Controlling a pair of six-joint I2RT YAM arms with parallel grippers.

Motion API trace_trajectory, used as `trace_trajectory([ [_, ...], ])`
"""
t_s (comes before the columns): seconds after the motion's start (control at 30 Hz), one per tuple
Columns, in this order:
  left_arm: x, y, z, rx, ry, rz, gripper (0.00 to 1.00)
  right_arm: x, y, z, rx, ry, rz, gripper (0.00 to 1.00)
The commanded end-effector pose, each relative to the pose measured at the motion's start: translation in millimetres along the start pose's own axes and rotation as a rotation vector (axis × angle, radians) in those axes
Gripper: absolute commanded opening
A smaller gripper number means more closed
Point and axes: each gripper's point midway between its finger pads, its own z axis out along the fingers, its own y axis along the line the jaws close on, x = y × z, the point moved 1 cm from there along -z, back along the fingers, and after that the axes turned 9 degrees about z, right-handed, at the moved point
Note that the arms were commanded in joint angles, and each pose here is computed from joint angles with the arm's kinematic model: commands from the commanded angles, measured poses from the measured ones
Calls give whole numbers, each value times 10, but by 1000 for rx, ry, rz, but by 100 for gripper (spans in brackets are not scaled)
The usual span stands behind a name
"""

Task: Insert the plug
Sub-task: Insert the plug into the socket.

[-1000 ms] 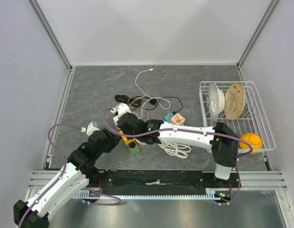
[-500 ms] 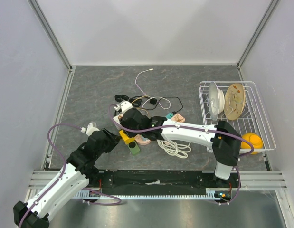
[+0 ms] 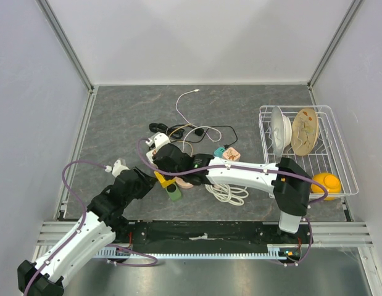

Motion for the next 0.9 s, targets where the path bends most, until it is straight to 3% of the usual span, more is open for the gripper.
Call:
trace_trajectory([
  [0.0,-204,-344,-77,126,-62,-24,51,2234,-672,-43,162,726,-170,0],
  [0.47,-190,-378,-78,134,-47,-31,51,3149,-934,-216,231,855,-164,0],
  [0.87,-265,-400,-82,128,-78,-26,51,3165,-963,-318,237,832,-119,0],
])
